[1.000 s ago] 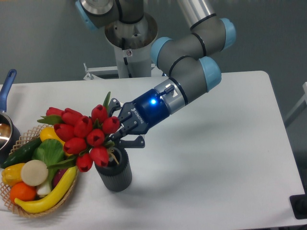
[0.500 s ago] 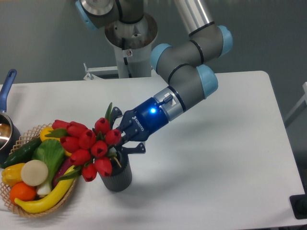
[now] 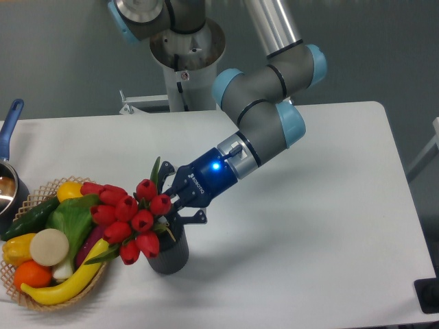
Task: Insert the flowers into the vase
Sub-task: 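Open the gripper to release the tulips and pull back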
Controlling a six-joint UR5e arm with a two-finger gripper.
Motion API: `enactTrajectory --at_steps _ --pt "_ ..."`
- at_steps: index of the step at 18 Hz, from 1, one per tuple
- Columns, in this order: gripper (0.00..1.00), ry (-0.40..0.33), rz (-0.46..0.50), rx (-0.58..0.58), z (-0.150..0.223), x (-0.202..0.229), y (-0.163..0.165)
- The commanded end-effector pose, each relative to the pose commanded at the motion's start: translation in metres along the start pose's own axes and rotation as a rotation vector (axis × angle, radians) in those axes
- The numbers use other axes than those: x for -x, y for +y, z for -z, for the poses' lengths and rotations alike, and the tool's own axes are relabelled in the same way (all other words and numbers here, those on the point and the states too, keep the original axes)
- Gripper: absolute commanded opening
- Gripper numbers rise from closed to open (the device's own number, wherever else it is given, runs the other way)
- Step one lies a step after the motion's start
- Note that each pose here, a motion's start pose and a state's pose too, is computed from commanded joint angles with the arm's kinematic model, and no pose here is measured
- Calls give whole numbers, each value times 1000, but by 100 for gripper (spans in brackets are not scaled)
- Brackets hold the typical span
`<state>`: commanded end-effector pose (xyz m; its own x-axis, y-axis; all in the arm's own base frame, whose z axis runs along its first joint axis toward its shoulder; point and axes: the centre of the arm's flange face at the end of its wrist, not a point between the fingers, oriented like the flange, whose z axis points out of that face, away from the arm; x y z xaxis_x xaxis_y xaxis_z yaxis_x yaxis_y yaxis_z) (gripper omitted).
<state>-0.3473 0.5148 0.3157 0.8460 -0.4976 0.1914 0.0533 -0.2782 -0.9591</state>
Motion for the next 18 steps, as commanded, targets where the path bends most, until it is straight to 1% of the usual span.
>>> enactTrajectory --at_steps 4,6,7,8,10,12,14,15,16,17,18 --pt "24 1 -21 18 -3 2 11" --pt "30 4 -21 19 -5 2 12" --pt "31 7 -23 21 -6 2 15" --pt "36 6 -28 24 -7 3 16" --pt "50 7 -40 24 -7 4 17" --pt "60 7 -42 24 -7 4 17" --pt "83 6 -54 25 -6 5 18" --pt "97 5 -74 26 -6 5 18" --pt "100 5 -87 26 -6 5 19" --pt "100 1 -92 36 -5 5 21" --pt "100 -8 -90 70 -4 5 25"
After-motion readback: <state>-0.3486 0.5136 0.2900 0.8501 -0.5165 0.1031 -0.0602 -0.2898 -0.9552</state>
